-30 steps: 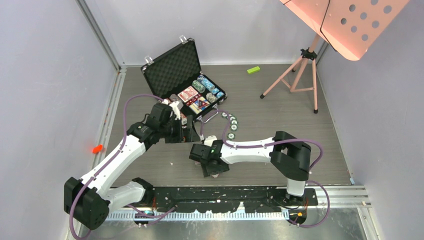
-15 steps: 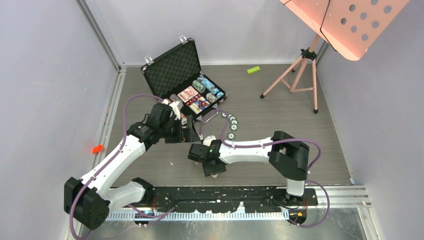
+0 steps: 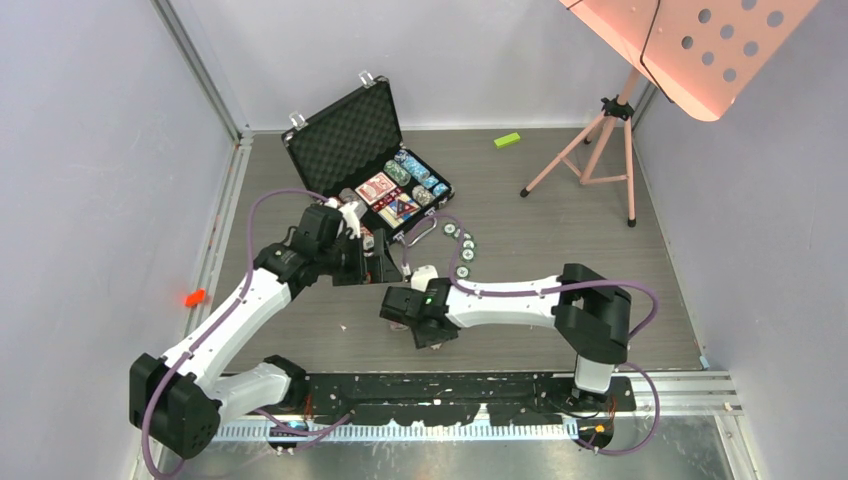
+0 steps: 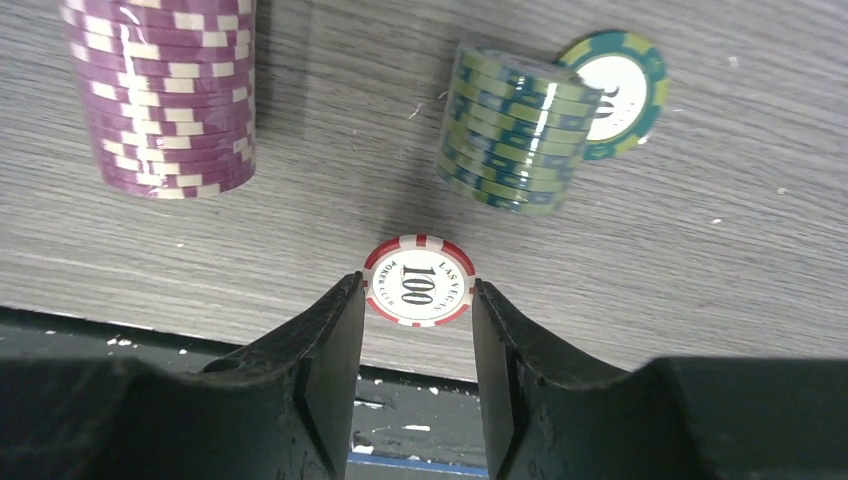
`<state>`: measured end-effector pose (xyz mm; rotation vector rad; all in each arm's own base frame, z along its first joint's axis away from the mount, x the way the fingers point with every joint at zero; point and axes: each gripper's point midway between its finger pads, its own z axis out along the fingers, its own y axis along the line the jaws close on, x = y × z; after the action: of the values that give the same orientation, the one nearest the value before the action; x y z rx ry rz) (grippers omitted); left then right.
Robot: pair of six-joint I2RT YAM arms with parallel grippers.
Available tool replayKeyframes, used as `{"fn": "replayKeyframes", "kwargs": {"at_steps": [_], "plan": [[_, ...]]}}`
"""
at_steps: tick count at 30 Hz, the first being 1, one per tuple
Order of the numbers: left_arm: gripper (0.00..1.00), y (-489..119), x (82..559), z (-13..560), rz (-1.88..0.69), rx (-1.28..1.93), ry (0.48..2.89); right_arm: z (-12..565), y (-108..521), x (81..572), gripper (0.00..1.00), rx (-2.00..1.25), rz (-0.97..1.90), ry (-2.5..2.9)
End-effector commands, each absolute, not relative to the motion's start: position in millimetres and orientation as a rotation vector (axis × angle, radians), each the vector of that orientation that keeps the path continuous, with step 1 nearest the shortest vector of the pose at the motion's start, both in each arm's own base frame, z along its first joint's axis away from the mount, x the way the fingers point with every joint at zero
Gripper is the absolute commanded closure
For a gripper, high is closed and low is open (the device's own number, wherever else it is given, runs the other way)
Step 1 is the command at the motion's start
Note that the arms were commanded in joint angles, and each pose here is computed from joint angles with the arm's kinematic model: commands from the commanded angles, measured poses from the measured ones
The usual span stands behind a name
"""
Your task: Pack up texas hold em set
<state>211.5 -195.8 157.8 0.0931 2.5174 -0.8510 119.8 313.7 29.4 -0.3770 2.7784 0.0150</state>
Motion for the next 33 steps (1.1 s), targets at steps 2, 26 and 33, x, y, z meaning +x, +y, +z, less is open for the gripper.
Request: {"fn": "replayKeyframes", "kwargs": {"at_steps": [2, 26, 33], "plan": [[0.0, -210, 220, 177, -0.964, 0.111, 2.455, 69, 309, 135, 0.64, -0.336, 0.057, 2.663], [0.04, -215, 228, 170, -1.101, 0.022, 2.508, 86, 342, 135, 0.3, -0.433, 0.247, 2.669], [0.02, -183, 231, 169, -0.896, -0.035, 2.482, 62, 363, 126, 0.09, -0.52, 0.208, 2.709]]}}
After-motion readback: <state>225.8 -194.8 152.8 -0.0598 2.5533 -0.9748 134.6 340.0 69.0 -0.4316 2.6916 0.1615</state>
